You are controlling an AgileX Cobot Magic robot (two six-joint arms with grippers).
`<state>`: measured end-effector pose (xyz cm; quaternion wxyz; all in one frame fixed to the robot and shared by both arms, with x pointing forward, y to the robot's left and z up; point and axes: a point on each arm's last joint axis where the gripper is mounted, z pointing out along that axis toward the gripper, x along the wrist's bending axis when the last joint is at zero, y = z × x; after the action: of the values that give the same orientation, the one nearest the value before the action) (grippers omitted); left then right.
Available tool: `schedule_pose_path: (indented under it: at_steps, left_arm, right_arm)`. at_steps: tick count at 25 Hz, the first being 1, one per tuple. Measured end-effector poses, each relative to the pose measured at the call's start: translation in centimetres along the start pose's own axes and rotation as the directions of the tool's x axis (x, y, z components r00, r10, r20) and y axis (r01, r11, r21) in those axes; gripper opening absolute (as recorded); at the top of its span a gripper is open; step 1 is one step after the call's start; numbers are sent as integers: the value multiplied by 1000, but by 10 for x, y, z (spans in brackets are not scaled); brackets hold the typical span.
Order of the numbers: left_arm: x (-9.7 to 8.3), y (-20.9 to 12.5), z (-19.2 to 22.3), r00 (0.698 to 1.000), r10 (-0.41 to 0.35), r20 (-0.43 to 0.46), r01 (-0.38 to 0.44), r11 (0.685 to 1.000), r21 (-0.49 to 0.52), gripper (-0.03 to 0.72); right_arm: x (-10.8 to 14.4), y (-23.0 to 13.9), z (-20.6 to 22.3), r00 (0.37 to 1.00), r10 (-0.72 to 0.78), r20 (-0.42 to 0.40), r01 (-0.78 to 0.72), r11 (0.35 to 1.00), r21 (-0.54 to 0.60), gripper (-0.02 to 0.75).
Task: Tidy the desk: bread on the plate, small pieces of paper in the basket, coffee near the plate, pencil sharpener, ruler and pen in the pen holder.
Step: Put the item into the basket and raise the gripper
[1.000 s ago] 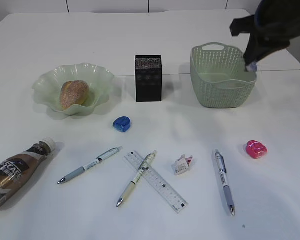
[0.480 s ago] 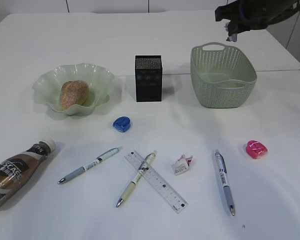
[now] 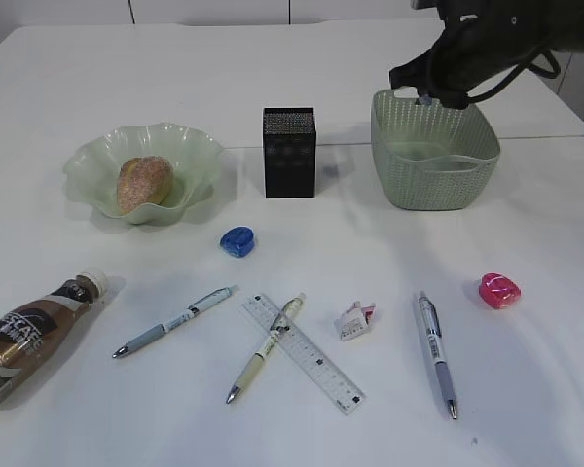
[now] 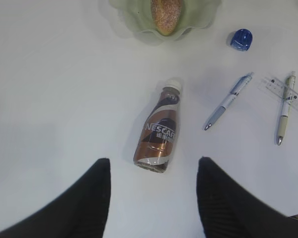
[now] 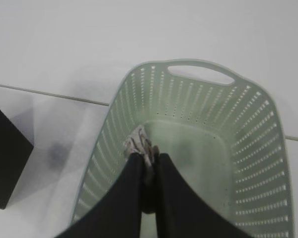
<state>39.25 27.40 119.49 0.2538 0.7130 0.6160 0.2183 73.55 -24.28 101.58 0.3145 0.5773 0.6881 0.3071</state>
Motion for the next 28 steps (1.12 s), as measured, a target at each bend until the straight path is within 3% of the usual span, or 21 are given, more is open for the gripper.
schedule_pose_path:
  at_steps: [16, 18, 20, 21, 22, 23, 28]
  left_arm:
    - [0, 0, 0, 1000, 1, -2, -1, 1000, 0, 380]
    - [0, 0, 0, 1000, 1, -2, -1, 1000, 0, 380]
    - [0, 0, 0, 1000, 1, -2, -1, 1000, 0, 380]
    - [0, 0, 0, 1000, 1, -2, -1, 1000, 0, 380]
    - [0, 0, 0, 1000, 1, -2, -1, 1000, 0, 380]
    - [0, 0, 0, 1000, 1, -2, -1, 1000, 0, 380]
    - [0, 0, 0, 1000, 1, -2, -1, 1000, 0, 380]
  right_arm:
    - [-29, -25, 43, 997, 51, 50, -55, 995, 85, 79]
    - [-29, -28, 47, 997, 51, 49, -55, 994, 96, 161]
    - [-29, -28, 47, 997, 51, 49, -55, 994, 96, 161]
    - [-29, -28, 47, 997, 51, 49, -55, 994, 95, 314]
    - [-29, -28, 47, 997, 51, 49, -55, 994, 95, 314]
    - [-29, -26, 46, 997, 51, 50, -56, 994, 94, 429]
    - [-30, -21, 40, 997, 59, 54, -67, 984, 164, 494]
